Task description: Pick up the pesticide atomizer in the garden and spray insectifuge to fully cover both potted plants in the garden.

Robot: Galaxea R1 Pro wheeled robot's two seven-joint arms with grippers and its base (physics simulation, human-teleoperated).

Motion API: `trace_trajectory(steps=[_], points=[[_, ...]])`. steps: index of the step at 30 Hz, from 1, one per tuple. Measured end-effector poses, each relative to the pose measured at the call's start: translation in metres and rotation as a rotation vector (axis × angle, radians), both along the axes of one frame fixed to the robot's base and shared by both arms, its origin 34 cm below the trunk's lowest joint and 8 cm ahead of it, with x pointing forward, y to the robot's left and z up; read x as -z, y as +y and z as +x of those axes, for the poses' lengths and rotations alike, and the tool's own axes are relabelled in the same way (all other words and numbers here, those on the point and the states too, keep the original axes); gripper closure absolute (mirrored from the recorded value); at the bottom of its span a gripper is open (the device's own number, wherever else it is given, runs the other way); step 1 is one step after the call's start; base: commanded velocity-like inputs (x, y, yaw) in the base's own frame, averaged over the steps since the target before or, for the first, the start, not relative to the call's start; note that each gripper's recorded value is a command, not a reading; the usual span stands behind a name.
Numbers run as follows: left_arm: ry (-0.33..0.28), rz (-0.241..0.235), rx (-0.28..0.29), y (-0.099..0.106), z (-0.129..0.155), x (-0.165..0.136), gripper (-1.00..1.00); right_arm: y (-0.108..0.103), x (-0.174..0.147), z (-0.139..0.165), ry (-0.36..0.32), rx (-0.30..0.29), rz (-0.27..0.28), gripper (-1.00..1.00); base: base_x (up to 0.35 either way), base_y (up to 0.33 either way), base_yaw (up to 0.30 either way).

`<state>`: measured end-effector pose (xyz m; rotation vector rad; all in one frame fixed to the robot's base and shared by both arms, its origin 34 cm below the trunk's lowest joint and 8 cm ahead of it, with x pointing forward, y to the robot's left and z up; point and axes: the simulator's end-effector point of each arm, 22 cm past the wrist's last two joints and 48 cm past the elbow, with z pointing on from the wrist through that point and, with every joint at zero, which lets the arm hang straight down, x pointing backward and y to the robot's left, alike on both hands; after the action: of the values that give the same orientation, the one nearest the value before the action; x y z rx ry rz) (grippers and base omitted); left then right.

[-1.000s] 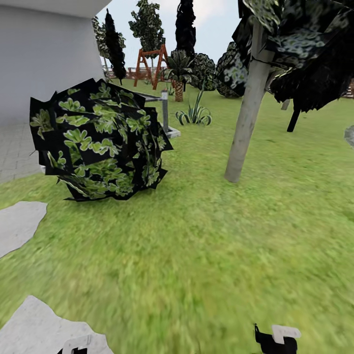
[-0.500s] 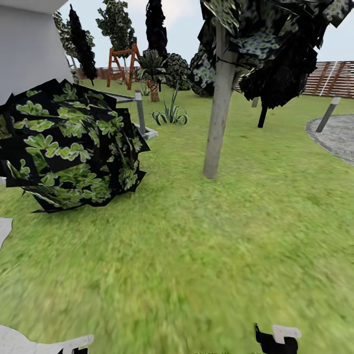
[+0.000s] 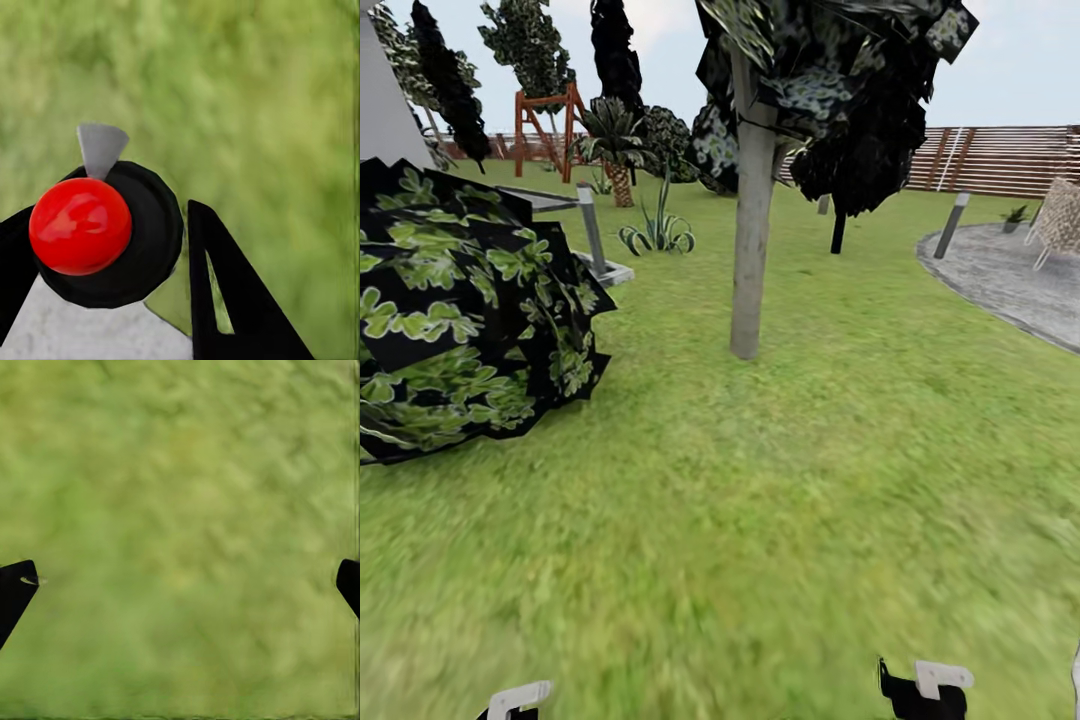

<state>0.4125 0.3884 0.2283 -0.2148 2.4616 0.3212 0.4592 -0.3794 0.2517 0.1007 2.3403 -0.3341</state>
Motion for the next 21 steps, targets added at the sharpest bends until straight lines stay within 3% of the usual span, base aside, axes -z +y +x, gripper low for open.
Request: trace_trajectory(steps=[13, 21], points=[[-0.007, 0.001, 0.001, 0.0006, 0.0025, -0.0024, 1.0, 0.0002, -0.0024, 0.0018, -0.006, 0.0, 0.0, -1.0, 0.0, 0.0, -0.3], [-0.011, -0.001, 0.004, -0.001, 0.0042, -0.0038, 1.0, 0.0003, -0.0046, 0.0038, -0.012, 0.001, 0.0, -1.0, 0.156, -0.197, -0.3]])
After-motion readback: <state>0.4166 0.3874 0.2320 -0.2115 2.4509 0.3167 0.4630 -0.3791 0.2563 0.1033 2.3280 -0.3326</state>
